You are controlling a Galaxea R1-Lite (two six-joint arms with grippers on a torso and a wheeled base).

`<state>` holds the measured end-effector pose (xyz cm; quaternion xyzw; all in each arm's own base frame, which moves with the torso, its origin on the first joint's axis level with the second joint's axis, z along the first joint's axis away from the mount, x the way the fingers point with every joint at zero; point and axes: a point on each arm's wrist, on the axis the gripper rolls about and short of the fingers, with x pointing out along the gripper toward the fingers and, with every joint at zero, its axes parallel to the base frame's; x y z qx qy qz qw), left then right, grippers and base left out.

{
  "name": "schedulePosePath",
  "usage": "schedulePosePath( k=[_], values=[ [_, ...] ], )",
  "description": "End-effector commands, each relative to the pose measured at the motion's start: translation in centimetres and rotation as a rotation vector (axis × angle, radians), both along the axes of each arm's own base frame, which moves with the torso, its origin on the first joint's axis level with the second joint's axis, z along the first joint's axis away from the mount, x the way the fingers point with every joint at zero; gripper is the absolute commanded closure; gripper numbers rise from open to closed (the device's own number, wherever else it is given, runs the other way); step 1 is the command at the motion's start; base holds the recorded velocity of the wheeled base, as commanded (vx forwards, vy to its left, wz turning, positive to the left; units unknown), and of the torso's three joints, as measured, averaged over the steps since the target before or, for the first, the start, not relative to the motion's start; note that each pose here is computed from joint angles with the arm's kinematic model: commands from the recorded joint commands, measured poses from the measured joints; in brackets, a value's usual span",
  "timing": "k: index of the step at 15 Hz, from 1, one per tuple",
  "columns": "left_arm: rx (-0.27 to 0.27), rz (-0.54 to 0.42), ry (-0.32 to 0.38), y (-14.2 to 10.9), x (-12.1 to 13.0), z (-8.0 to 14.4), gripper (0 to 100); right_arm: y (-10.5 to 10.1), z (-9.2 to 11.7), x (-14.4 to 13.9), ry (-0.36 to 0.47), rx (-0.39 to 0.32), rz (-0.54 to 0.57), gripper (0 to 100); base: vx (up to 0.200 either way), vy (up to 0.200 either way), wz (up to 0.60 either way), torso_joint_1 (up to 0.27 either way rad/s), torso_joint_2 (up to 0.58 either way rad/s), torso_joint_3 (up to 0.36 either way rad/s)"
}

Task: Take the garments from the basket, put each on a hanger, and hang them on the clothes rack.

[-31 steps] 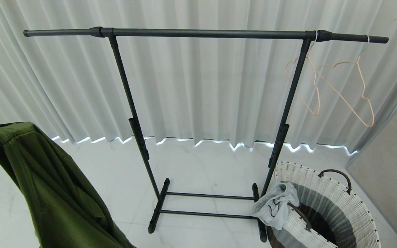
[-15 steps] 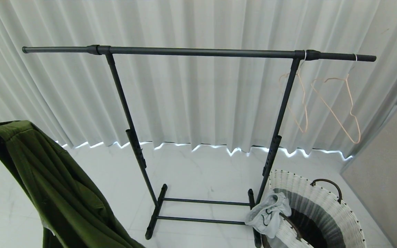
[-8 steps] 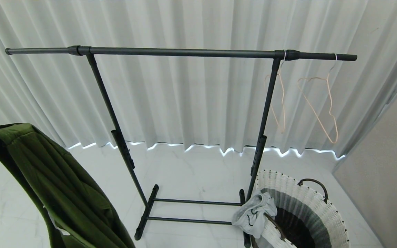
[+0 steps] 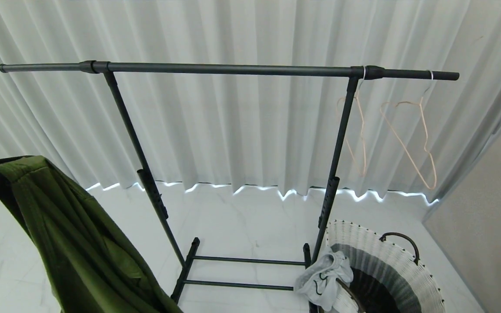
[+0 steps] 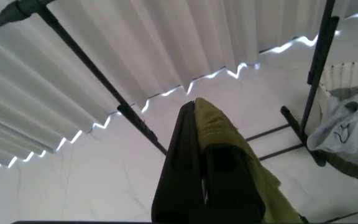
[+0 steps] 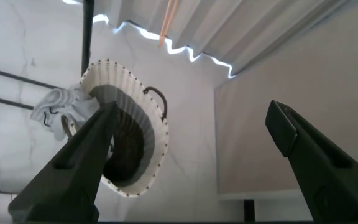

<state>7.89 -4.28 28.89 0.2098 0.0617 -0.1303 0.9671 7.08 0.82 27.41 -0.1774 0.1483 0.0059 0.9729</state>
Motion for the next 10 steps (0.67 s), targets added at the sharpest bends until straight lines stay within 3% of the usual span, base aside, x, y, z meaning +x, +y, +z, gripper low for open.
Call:
schedulePosePath(
  k=[1, 10],
  values=[
    [0.001, 0.001, -0.002, 0.0, 0.0, 0.0, 100, 0.0, -0.1, 0.2, 0.006, -0.001, 0.001, 0, 0.200, 0.000, 0.00, 0.012, 0.00, -0.002],
    [0.003, -0.002, -0.006, 0.0, 0.0, 0.2, 100, 0.1, -1.3, 0.5, 0.045, 0.001, -0.005, 0, 0.200, 0.000, 0.00, 0.003, 0.00, 0.002]
  ],
)
